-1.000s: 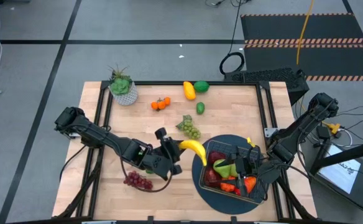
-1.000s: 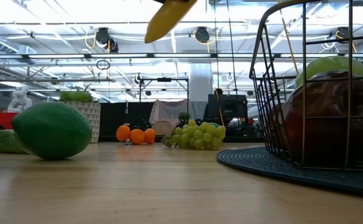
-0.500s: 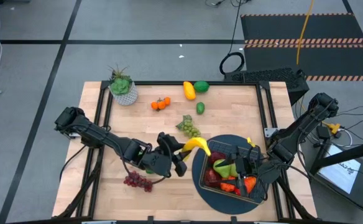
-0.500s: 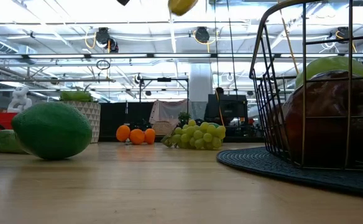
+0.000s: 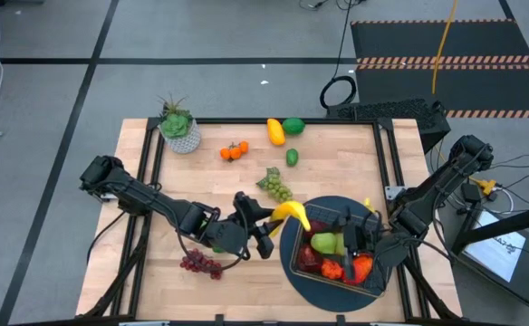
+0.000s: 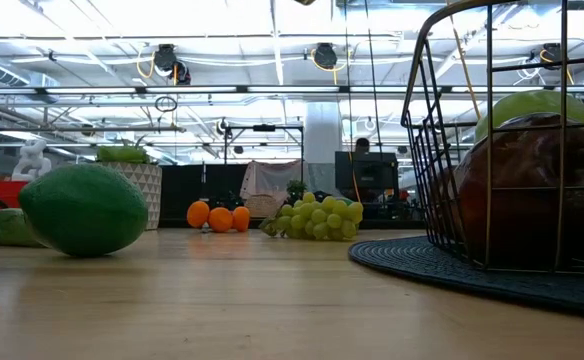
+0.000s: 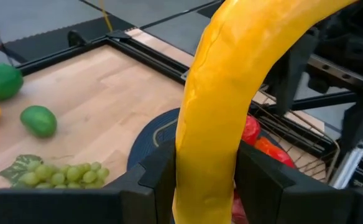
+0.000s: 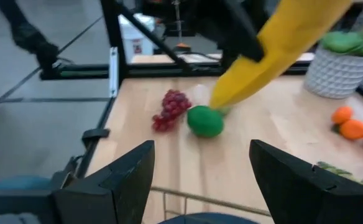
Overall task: Build produce basket
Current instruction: Put the banana into the gold wire basket
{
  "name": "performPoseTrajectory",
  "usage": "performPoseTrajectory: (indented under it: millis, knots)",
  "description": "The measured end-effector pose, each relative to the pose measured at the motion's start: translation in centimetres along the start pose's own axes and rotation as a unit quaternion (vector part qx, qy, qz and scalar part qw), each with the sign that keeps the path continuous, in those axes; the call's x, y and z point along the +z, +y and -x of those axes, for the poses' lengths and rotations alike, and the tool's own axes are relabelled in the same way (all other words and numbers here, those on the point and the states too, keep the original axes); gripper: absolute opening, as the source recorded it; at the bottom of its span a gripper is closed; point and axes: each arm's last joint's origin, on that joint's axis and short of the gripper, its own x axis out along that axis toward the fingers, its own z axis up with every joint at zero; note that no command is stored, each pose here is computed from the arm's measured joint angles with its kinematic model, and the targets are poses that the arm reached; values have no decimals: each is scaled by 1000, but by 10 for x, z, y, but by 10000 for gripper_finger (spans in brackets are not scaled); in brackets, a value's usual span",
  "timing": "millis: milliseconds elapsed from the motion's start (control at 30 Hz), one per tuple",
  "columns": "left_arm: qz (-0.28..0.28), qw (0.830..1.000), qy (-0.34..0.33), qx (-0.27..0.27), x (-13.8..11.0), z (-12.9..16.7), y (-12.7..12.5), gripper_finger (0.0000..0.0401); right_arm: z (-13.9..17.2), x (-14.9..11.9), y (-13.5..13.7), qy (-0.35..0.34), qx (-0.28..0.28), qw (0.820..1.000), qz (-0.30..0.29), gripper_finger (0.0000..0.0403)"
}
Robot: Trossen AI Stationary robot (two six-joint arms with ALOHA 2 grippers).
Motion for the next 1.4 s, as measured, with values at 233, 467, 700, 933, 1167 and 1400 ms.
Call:
performPoseTrajectory:
  millis: [233, 467, 700, 933, 1167, 1400]
  knots:
    - [-22, 999, -9, -43, 5, 0, -5, 143, 0, 5, 0, -27, -15, 1000, -6, 255]
    - [-33, 994, -18, -98, 11, 0, -11, 143, 1, 15, 3, -67, -4, 998, 7, 255]
    - [-33, 992, -16, -122, 12, 1, -13, 143, 2, 23, 4, -99, 0, 995, 25, 255]
    - [-39, 991, -25, -129, 13, 3, -16, 143, 3, 27, 5, -114, 0, 993, 39, 255]
    - [-67, 988, -38, -135, 14, 4, -18, 143, 13, 34, -1, -129, 3, 991, 25, 255]
    - [-89, 985, -54, -140, 17, 5, -19, 143, 18, 38, -5, -135, 1, 990, 43, 255]
